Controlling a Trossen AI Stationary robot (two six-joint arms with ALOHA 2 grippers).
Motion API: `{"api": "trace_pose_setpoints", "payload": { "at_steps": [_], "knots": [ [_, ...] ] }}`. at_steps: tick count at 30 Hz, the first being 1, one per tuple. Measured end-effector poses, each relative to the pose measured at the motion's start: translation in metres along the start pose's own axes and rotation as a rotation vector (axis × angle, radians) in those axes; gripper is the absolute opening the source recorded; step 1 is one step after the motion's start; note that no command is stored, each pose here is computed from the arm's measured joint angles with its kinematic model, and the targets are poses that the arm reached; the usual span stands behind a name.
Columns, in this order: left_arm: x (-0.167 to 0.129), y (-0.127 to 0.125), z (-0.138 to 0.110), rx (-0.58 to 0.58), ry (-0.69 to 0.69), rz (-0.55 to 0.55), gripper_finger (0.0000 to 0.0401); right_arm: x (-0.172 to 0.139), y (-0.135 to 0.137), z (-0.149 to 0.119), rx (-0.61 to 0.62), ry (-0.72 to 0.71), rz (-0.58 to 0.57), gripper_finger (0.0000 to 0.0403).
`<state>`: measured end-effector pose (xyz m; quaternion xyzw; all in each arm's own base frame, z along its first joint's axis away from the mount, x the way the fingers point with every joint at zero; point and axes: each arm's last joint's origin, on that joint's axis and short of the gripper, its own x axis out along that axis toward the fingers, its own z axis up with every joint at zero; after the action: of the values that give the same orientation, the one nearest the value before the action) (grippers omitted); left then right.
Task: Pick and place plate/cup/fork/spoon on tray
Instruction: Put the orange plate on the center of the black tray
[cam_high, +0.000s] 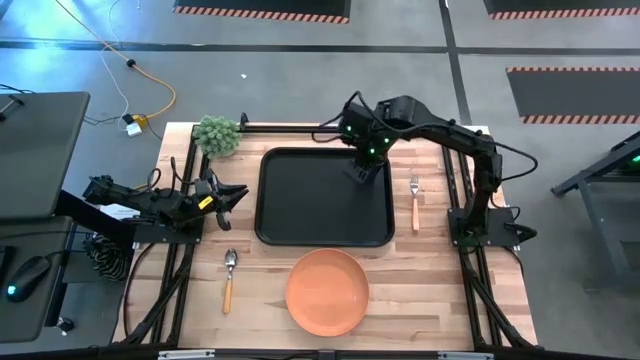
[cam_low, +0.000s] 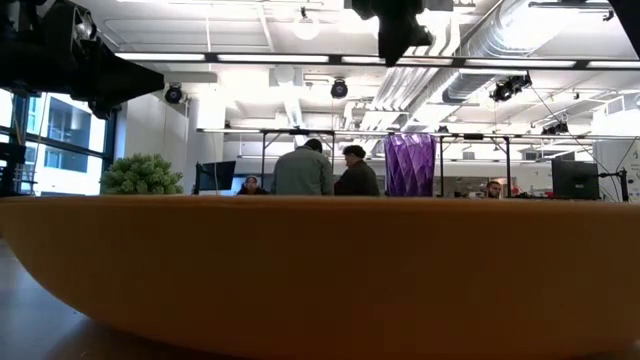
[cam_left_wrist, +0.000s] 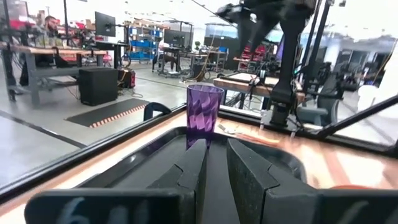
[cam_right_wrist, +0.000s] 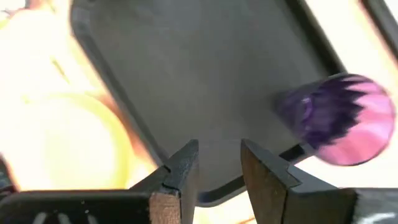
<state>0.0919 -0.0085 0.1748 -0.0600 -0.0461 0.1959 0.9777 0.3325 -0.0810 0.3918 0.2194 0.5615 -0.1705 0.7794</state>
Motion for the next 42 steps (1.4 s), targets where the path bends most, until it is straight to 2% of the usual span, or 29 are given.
{"api": "trace_pose_setpoints", "payload": {
  "at_steps": [4,17,26,30,38,42],
  "knots": [
    [0.000,0.000,0.000,-0.074,0.000,0.001,0.0055,0.000,0.018,-0.007,0.036,0.008,0.019,0.0110],
    [0.000,0.000,0.000,-0.213,-0.004,0.001,0.0056,0.001,0.063,-0.024,0.159,-0.016,0.054,0.0110],
    [0.000,0.000,-0.001,-0.299,0.003,0.012,0.0097,0.000,0.086,-0.033,0.185,-0.056,0.072,0.0110],
    [0.000,-0.001,0.005,-0.395,-0.022,-0.024,0.0116,0.000,0.092,-0.037,0.191,-0.072,0.059,0.0110],
    [-0.003,-0.004,0.024,-0.509,-0.156,-0.189,0.0111,0.000,0.098,-0.037,0.198,-0.115,0.059,0.0110],
    [-0.004,-0.004,0.030,-0.561,-0.199,-0.211,0.0110,-0.001,0.099,-0.034,0.216,-0.171,0.044,0.0110]
  ]
}}
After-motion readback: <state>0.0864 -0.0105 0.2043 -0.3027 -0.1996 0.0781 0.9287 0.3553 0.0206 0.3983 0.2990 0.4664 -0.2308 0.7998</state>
